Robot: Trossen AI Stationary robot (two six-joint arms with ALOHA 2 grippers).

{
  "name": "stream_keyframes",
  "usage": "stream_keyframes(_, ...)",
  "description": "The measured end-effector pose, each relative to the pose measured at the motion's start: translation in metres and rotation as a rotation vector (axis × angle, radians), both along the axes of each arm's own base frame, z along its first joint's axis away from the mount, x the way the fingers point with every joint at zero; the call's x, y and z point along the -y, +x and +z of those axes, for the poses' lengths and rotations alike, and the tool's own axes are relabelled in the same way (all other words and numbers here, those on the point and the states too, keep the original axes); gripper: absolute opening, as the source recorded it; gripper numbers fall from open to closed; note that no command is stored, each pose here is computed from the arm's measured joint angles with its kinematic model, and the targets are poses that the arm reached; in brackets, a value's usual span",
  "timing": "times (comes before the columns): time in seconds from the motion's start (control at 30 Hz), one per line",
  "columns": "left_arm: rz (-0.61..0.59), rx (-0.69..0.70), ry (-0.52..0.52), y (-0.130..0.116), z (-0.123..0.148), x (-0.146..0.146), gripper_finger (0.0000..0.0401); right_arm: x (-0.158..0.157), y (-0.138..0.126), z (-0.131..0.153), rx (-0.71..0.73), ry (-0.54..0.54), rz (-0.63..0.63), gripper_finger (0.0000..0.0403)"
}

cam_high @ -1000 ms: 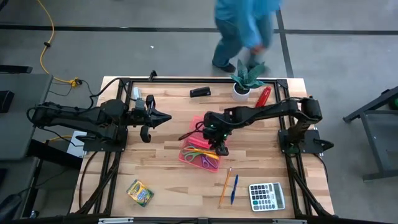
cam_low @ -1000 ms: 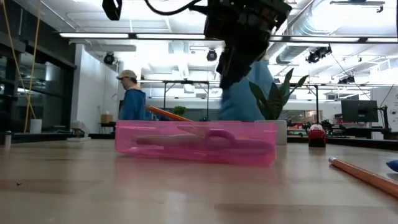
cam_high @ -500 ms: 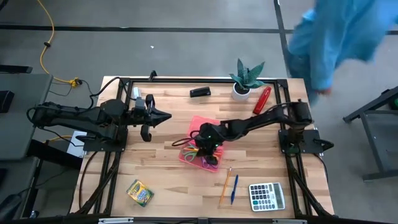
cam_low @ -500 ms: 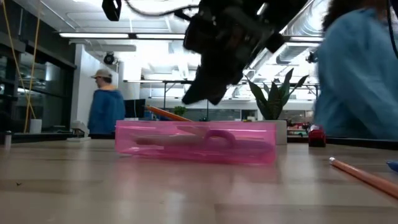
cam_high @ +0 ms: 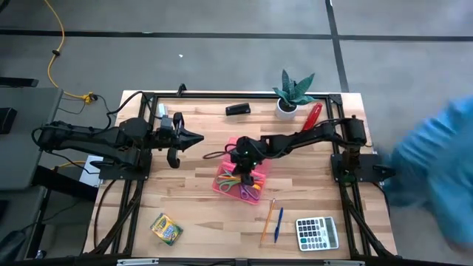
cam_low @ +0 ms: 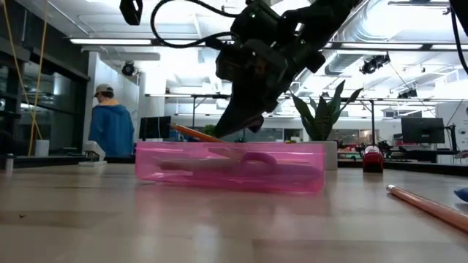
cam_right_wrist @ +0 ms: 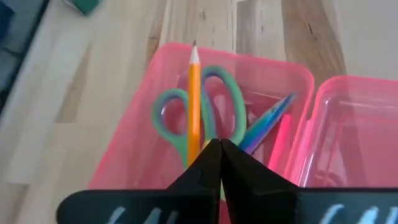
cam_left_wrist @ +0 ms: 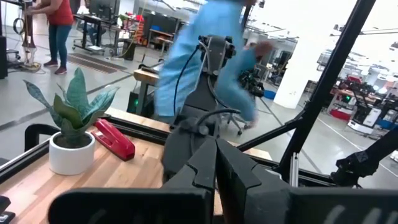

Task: Pick & place school supplies into a supply box
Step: Put the top orange pencil into the pink supply box

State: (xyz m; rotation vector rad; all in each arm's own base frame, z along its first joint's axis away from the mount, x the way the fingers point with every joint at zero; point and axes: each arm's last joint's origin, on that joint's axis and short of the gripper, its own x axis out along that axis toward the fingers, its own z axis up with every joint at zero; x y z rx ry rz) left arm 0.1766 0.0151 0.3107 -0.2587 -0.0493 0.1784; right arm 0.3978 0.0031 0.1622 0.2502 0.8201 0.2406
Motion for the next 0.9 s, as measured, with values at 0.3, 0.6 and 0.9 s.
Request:
stream_keyframes(0.3,0.001,-0.004,0.007,0.0,0.0,0.0,0.0,-0.022,0.0,0.013,0.082,0.042,0.133,0.0)
stream_keyframes(0.6,0.001,-0.001,0.002,0.0,0.0,0.0,0.0,-0.026,0.008,-0.01,0.047,-0.013,0.028,0.0)
stream_keyframes(0.9,0.001,0.0,-0.003,0.0,0.0,0.0,0.0,-0.007,0.009,-0.011,0.027,-0.016,-0.077,0.0)
